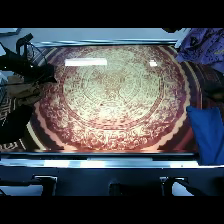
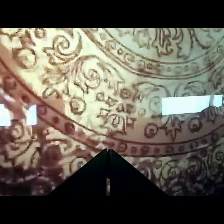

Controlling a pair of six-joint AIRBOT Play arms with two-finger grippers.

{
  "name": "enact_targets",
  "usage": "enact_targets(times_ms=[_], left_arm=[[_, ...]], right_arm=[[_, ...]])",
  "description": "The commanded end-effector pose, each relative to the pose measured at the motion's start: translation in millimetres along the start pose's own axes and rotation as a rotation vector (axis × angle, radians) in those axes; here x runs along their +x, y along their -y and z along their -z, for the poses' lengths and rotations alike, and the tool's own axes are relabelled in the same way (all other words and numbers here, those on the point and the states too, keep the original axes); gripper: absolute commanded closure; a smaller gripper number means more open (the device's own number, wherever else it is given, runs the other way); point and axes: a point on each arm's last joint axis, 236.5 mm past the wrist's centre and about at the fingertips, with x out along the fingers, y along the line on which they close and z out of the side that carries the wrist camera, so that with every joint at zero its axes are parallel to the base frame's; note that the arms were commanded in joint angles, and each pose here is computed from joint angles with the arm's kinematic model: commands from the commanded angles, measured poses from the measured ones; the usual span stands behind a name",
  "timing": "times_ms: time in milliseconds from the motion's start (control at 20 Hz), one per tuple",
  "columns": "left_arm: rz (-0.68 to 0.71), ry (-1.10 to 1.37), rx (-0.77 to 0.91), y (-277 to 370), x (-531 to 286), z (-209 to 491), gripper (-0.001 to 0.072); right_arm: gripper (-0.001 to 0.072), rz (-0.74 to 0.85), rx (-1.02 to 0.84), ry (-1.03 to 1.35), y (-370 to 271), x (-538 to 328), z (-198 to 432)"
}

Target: Fold the clothes and pants, and hang the long-sleeved shirts on hangers.

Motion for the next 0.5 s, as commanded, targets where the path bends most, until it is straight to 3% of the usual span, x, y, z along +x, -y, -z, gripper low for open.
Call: enact_targets(times_ms=[0, 200, 450], left_arm=[[-0.113, 0.046, 0.07, -11.0, -5.1, -0.4, 0.0692], [-0.09, 0.135, 0.13, 5.8, -13.1, 16.4, 0.0692], [-0.151, 0.089, 0.133, -11.7, -25.7, 54.2, 0.069]], right_arm=[[0.0683, -0.22, -0.331, 0.004, -147.7, -6.3, 36.0], [0.0683, -0.331, -0.488, -0.077, -218.1, -22.6, 92.5], [0.0683, -0.36, -0.535, -0.108, -235.1, -29.7, 112.0]])
